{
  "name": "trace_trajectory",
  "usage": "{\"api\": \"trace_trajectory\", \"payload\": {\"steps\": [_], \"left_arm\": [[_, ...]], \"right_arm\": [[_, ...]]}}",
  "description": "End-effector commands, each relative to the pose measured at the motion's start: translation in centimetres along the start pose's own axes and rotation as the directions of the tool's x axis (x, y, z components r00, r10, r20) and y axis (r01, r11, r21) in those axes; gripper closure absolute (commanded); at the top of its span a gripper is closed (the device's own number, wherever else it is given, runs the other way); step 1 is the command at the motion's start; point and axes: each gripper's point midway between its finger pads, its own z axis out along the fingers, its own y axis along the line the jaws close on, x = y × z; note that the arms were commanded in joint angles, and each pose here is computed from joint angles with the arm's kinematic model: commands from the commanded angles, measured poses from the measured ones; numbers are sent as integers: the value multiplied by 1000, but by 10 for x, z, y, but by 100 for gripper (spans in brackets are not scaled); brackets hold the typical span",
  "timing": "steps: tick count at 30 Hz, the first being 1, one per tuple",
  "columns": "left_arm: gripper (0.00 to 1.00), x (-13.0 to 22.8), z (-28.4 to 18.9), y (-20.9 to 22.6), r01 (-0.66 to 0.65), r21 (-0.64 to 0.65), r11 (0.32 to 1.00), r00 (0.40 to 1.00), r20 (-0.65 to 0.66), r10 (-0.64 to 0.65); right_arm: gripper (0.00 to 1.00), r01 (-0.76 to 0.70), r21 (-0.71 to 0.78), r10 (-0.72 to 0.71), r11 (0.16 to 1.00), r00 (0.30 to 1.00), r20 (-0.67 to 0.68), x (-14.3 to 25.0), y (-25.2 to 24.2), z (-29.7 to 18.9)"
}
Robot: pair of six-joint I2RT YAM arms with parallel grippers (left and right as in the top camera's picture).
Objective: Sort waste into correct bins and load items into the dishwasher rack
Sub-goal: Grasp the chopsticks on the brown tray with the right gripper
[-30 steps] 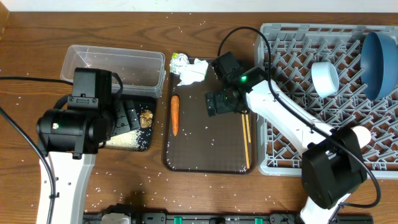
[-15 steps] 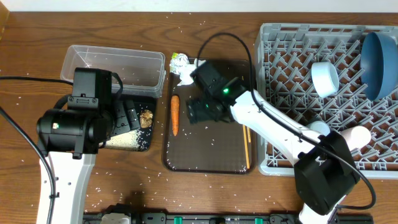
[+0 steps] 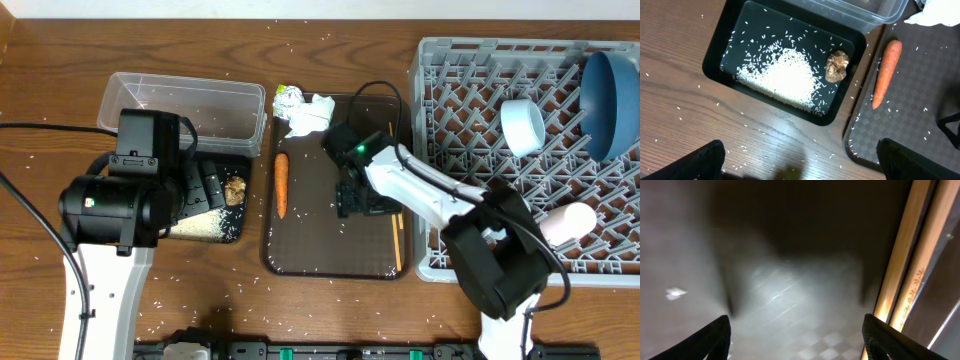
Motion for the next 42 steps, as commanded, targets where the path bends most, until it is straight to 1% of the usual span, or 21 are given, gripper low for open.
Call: {"api": "trace_trajectory", "payload": {"steps": [1, 3, 5, 8, 10, 15, 21, 23, 29, 33, 35, 36, 37, 39, 42], "left_arm": [[2, -2, 0, 3, -7, -17, 1000, 1000, 3, 7], [2, -2, 0, 3, -7, -17, 1000, 1000, 4, 7], [2, -2, 0, 3, -7, -17, 1000, 1000, 3, 7], [2, -2, 0, 3, -7, -17, 1000, 1000, 3, 7], [2, -2, 0, 3, -7, -17, 1000, 1000, 3, 7], [2, -2, 0, 3, -7, -17, 1000, 1000, 3, 7], [2, -2, 0, 3, -7, -17, 1000, 1000, 3, 7], [2, -2, 0, 3, -7, -17, 1000, 1000, 3, 7], [2, -2, 0, 3, -7, -18, 1000, 1000, 3, 7], [2, -2, 0, 3, -7, -17, 1000, 1000, 4, 7], [2, -2, 0, 3, -7, -17, 1000, 1000, 3, 7], [2, -2, 0, 3, -7, -17, 1000, 1000, 3, 7], [2, -2, 0, 3, -7, -17, 1000, 1000, 3, 7], [2, -2, 0, 3, -7, -17, 1000, 1000, 3, 7], [2, -2, 0, 3, -7, -17, 1000, 1000, 3, 7]], "right_arm": [[24, -30, 27, 29, 999, 999, 37, -9, -5, 3], [27, -21, 43, 19, 999, 998, 57, -12, -8, 2], [28, -22, 80, 16, 997, 998, 66, -13, -15, 1], [25, -26, 118, 18, 993, 997, 71, -12, -23, 0], [23, -31, 118, 23, 993, 997, 70, -13, -24, 0], [23, -46, 113, 38, 992, 997, 71, -16, -28, 0], [24, -54, 60, 53, 997, 998, 19, -5, -25, 16], [26, -57, 33, 57, 998, 998, 1, 1, -22, 24], [38, -67, 40, 68, 997, 997, -24, 10, -27, 32], [35, -23, 34, 24, 999, 1000, -17, 8, -26, 28], [43, -24, 16, 25, 1000, 999, -32, 10, -23, 27], [45, -26, 1, 26, 1000, 999, -45, 12, -21, 27], [45, -28, -9, 27, 1000, 998, -57, 15, -19, 27], [36, -38, 12, 39, 999, 998, -58, 16, -23, 27], [35, -45, 41, 47, 998, 998, -44, 13, -30, 28]]}}
